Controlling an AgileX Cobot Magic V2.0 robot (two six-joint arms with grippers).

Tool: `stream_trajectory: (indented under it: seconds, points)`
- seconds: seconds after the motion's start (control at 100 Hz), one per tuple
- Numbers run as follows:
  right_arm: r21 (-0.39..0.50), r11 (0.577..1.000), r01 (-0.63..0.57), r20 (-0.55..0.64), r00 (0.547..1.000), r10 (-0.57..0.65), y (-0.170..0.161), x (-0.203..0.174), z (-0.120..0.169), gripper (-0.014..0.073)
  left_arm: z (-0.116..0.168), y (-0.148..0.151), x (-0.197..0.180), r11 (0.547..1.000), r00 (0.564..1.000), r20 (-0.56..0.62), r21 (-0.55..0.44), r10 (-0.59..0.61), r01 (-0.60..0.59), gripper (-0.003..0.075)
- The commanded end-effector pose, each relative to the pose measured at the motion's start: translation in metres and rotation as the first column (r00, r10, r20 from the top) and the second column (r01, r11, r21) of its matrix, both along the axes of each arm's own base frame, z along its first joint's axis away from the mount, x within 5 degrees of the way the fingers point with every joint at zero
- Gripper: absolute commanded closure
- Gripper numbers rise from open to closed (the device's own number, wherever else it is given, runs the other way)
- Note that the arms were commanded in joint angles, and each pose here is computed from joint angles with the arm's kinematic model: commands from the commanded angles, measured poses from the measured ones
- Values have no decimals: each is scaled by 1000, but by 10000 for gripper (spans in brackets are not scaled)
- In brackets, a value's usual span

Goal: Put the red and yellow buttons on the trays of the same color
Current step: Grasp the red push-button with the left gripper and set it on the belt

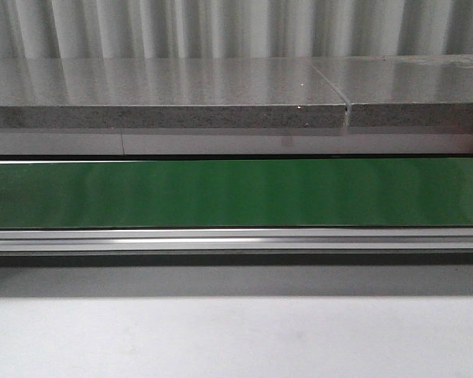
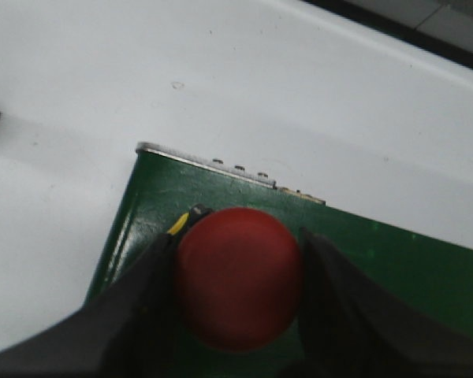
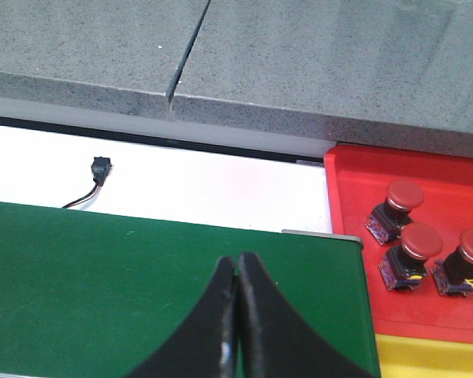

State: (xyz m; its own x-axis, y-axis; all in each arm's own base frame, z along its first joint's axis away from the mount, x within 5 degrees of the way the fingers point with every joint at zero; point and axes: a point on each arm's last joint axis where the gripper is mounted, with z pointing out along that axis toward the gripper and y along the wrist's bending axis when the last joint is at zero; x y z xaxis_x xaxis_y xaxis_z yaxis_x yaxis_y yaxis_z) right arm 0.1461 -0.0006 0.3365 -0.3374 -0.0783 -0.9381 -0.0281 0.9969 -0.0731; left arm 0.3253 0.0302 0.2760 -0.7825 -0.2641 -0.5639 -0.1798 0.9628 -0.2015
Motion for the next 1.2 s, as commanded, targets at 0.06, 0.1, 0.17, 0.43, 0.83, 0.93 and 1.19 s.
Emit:
stream_trajectory:
  seconds: [0.06,0.1,0.17,0.43,0.83,0.93,1.19]
  points:
    - [-1,1000,1,112,994,-1,0,0,19,663,11,-10,-1,1000,994,111,-13,1,0,741]
    - [-1,1000,1,112,994,-1,0,0,19,663,7,-12,-1,1000,995,99,-14,-3,4,741]
    - [-1,1000,1,112,994,-1,0,0,19,663,2,-12,-1,1000,997,80,-17,-2,4,741]
    - [-1,1000,1,112,994,-1,0,0,19,663,-5,-13,-1,999,999,40,-32,-4,6,663]
    - [-1,1000,1,112,994,-1,0,0,19,663,10,-18,-3,998,996,85,-53,-18,23,136]
    - [-1,1000,1,112,994,-1,0,0,19,663,23,-18,-6,998,989,144,-56,-7,16,136]
    - [-1,1000,1,112,994,-1,0,0,19,663,54,-6,-1,999,969,247,-31,21,-14,137]
